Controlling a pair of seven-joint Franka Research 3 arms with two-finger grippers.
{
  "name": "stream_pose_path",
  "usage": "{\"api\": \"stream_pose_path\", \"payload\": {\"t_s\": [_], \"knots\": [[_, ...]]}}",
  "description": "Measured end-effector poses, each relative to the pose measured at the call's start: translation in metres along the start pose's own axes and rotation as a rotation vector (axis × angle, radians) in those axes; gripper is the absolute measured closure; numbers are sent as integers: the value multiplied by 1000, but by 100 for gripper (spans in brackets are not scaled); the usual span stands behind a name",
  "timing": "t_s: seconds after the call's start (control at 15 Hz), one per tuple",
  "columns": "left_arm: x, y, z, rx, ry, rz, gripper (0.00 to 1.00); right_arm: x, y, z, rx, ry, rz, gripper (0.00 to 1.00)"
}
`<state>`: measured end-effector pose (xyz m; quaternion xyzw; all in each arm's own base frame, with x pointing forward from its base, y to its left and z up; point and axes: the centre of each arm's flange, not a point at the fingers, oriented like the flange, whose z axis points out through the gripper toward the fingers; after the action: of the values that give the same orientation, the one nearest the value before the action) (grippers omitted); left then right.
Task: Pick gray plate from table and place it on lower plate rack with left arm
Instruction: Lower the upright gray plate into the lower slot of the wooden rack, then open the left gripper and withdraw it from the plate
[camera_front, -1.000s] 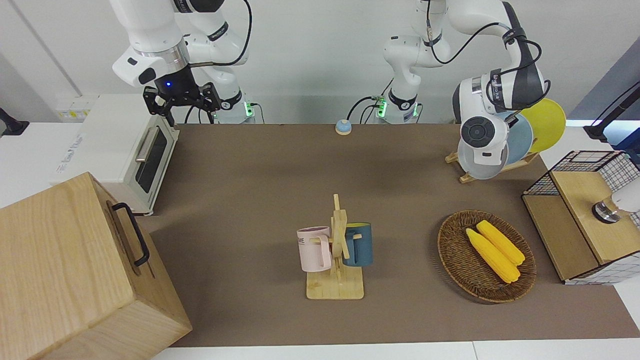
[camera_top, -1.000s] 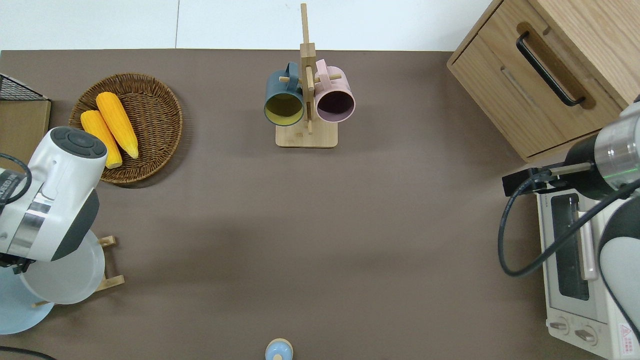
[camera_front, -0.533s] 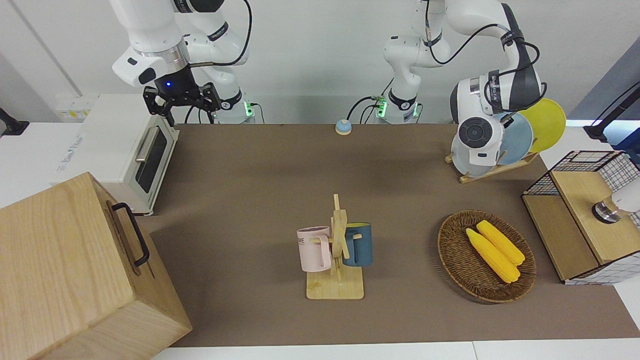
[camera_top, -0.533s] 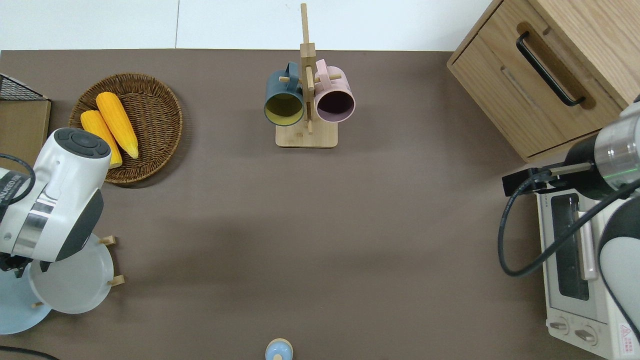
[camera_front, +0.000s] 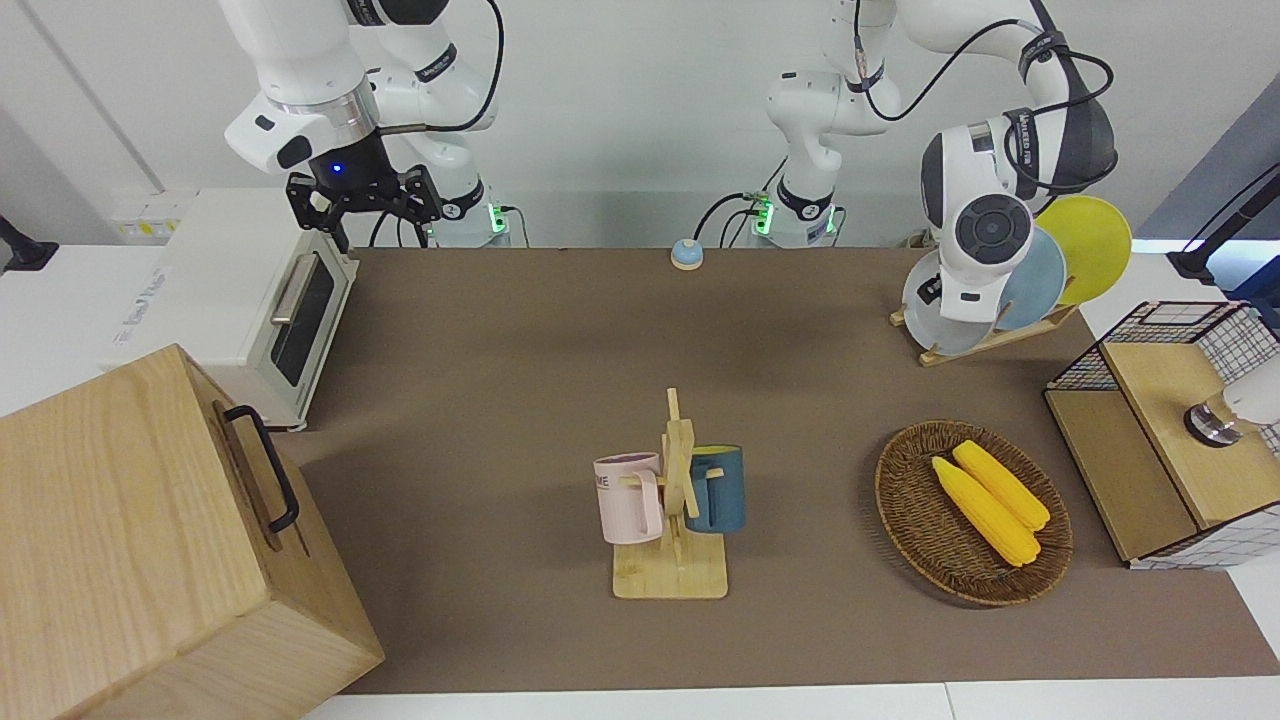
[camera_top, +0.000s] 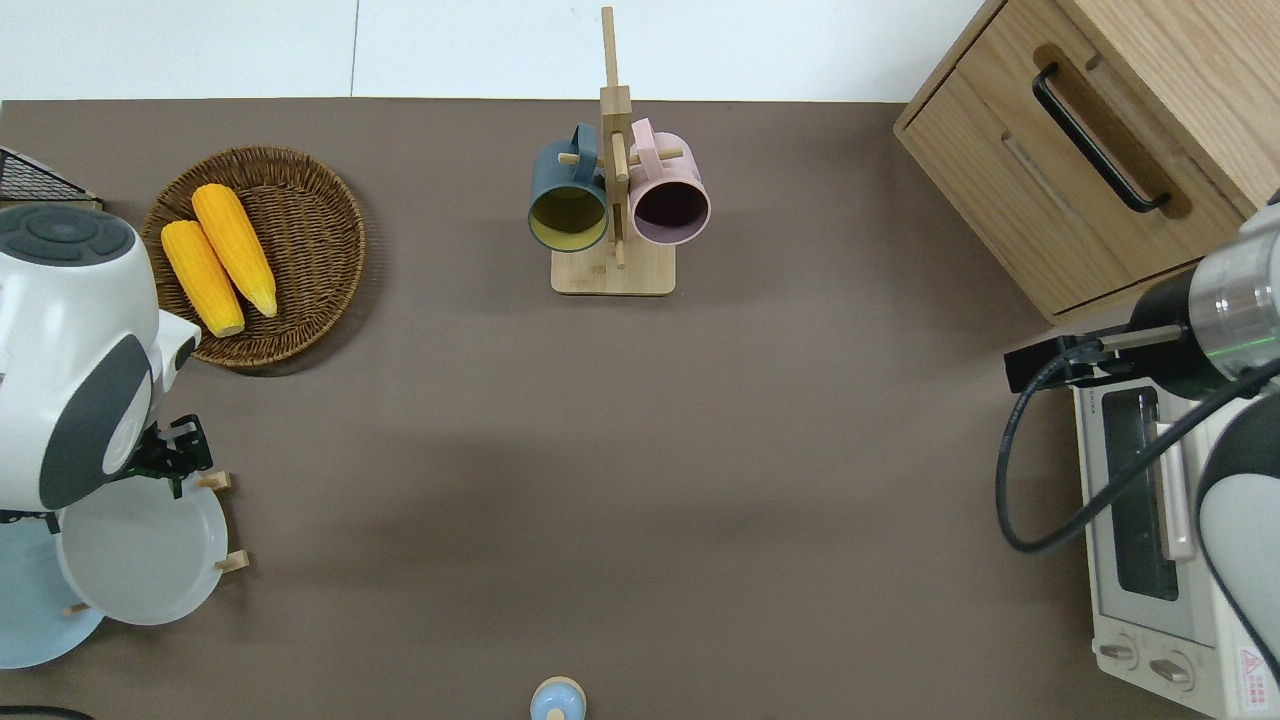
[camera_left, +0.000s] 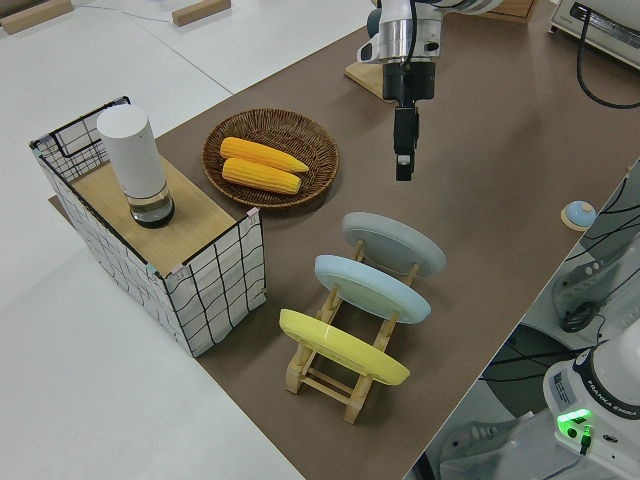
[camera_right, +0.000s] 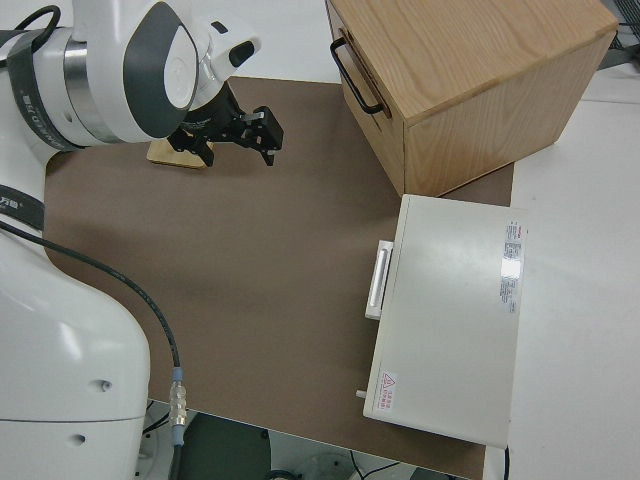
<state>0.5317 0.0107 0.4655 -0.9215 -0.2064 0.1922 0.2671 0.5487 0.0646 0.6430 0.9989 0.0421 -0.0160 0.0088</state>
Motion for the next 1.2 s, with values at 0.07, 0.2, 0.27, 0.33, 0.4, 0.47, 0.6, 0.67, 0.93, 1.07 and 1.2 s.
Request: {"api": "stream_pose_path", "payload": {"t_s": [0.07, 0.2, 0.27, 0.33, 0.4, 0.47, 0.6, 0.67, 0.93, 1.07, 1.2], "knots": [[-2, 1, -12, -42, 6, 2, 0, 0, 0, 0, 0, 0, 0, 1], [-7, 4, -30, -101, 17, 11, 0, 0, 0, 0, 0, 0, 0, 1], [-10, 5, -38, -124, 26, 19, 0, 0, 0, 0, 0, 0, 0, 1], [-13, 7, -48, -147, 38, 27, 0, 0, 0, 0, 0, 0, 0, 1], [-16, 8, -58, -171, 48, 33, 0, 0, 0, 0, 0, 0, 0, 1], [-19, 8, -66, -195, 54, 43, 0, 0, 0, 0, 0, 0, 0, 1], [-21, 6, -76, -241, 62, 94, 0, 0, 0, 0, 0, 0, 0, 1], [-21, 2, -81, -269, 69, 147, 0, 0, 0, 0, 0, 0, 0, 1], [-22, -45, -101, -364, 136, 310, 0, 0, 0, 0, 0, 0, 0, 1], [-25, -64, -103, -400, 161, 380, 1, 0, 0, 0, 0, 0, 0, 1], [-26, -81, -105, -431, 192, 470, 1, 0, 0, 0, 0, 0, 0, 1]]}}
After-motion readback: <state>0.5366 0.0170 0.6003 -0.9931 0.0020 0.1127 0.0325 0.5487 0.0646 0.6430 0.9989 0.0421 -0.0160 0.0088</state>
